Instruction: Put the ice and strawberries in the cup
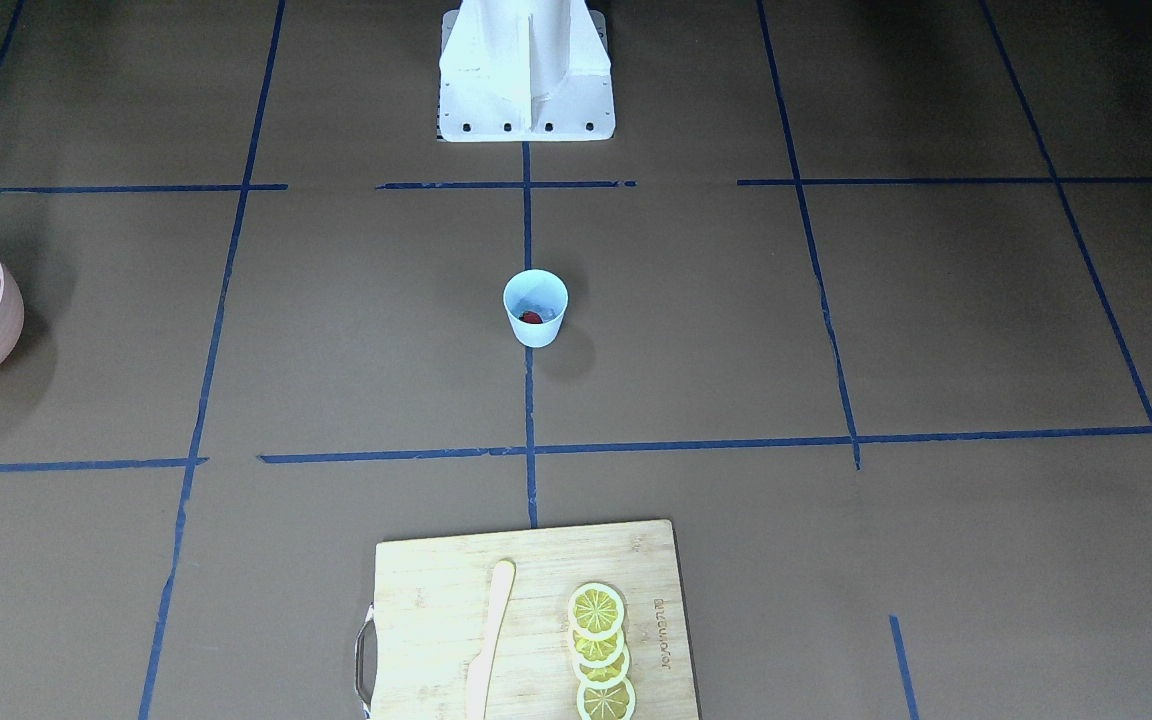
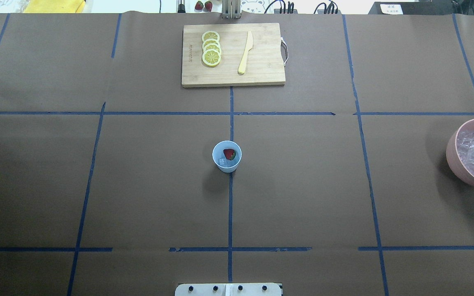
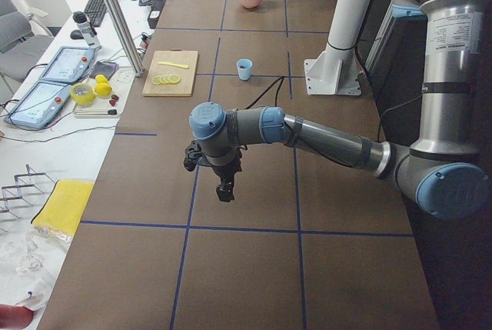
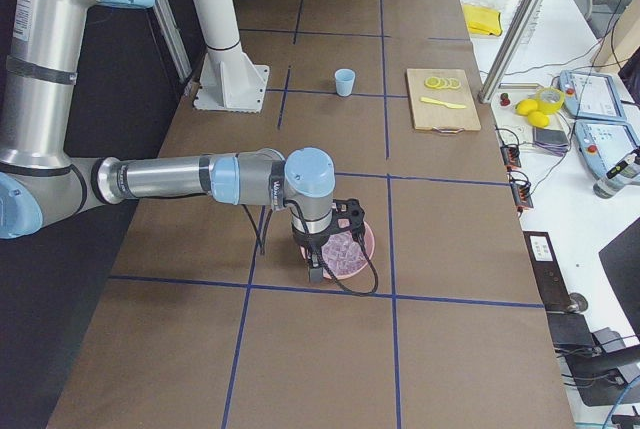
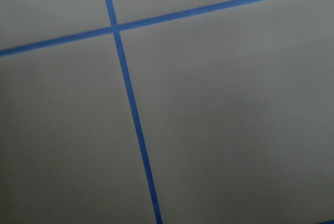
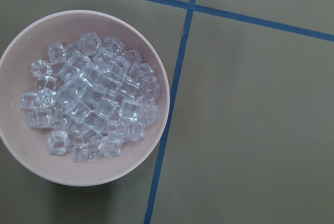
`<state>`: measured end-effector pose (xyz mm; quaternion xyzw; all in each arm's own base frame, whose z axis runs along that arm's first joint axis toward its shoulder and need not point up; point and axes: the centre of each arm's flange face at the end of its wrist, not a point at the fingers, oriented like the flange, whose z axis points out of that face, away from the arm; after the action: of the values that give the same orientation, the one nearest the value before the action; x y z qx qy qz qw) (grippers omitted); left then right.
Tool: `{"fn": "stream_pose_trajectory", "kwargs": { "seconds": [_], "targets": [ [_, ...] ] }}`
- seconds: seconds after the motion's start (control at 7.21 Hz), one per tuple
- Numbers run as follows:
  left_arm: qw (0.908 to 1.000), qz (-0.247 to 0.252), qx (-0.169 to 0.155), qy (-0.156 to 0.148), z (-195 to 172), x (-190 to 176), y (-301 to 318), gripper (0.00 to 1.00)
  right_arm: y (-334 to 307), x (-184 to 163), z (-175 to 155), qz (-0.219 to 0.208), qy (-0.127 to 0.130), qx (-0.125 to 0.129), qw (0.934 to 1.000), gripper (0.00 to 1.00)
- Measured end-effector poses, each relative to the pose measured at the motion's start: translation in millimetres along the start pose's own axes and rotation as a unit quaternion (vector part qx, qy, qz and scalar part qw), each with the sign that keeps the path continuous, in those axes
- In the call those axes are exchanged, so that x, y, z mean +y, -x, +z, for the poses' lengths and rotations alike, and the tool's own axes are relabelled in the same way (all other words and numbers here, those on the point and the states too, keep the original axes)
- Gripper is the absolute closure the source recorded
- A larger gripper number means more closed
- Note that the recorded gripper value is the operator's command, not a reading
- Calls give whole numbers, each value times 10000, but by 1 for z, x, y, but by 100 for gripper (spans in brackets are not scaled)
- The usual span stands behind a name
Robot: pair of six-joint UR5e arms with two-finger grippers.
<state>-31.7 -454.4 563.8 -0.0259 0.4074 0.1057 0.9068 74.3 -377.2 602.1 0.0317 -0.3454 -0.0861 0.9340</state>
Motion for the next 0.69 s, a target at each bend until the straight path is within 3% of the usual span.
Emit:
{"fn": "stream_pose_trajectory", "kwargs": {
  "seconds": [0.69],
  "targets": [
    [9988,-31,470,-94,16,16,8,0,18,-17,10,-157,124,-161,9997,1]
  ]
}}
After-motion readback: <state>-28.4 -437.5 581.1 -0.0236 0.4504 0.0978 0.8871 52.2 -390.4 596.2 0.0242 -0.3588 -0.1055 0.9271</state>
